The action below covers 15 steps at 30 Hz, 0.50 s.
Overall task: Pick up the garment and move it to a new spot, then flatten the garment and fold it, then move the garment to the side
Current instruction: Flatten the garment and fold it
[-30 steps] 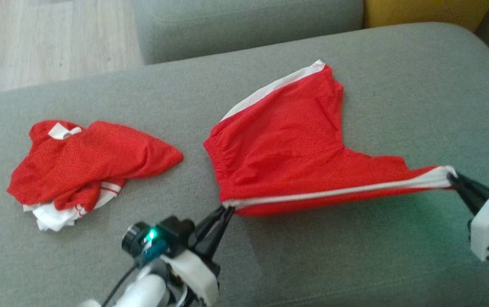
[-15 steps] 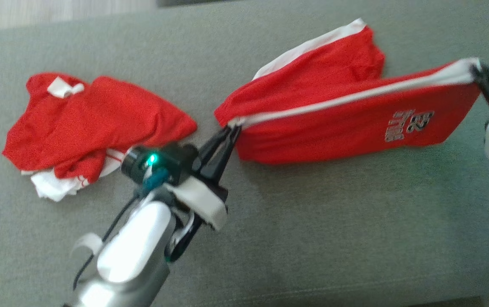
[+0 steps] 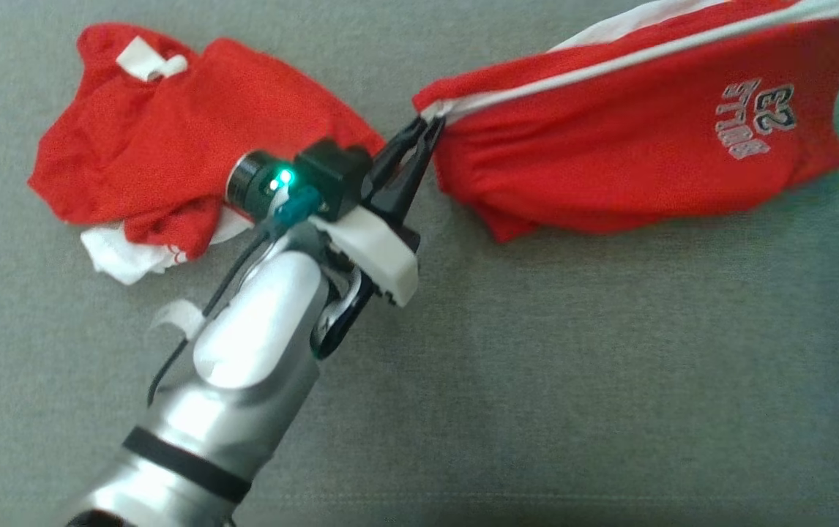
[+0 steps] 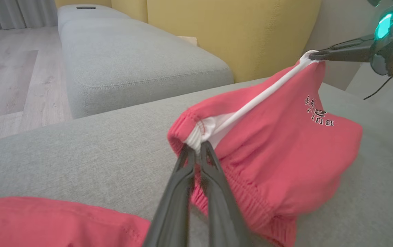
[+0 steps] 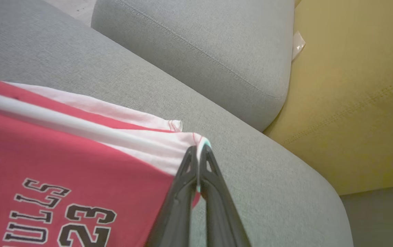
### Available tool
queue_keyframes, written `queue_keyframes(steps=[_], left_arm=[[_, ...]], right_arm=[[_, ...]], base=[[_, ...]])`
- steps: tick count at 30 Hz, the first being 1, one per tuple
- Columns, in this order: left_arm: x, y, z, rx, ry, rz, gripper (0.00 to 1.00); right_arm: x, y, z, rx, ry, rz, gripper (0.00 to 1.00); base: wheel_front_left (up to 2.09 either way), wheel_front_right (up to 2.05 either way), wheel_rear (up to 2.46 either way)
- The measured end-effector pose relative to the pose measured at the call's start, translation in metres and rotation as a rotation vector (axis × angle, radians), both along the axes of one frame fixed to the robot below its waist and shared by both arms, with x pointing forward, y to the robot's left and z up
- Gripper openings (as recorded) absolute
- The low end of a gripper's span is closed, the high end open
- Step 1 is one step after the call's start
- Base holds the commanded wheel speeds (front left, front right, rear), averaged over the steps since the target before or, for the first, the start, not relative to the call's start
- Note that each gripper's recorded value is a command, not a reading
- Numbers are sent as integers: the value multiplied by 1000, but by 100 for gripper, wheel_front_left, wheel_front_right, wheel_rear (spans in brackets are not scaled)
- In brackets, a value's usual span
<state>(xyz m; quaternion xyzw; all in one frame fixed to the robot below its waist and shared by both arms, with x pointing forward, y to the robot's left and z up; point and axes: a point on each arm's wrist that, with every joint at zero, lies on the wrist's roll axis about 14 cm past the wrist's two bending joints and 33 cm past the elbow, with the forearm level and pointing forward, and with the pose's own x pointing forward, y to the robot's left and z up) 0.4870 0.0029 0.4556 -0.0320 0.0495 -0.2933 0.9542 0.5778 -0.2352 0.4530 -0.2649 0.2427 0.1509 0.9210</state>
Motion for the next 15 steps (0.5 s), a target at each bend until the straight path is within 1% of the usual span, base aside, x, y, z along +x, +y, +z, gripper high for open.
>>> queue_keyframes(steps=[10,11,12,13,15], left_arm=[[18,7,-22,27,42,11,0],[17,5,-24,33,45,2,44],[17,4,-26,38,47,-4,74],[17,4,-28,42,50,-3,100],[17,5,-32,42,62,5,100]], right_arm=[[38,11,-24,-32,13,35,0],[41,11,-28,-32,16,34,49],[42,10,-31,-35,20,33,95],[43,9,-34,-37,26,29,100],[43,4,-40,-39,37,16,100]], base=[[0,0,0],[0,0,0],[0,0,0],[0,0,0],[0,0,0]])
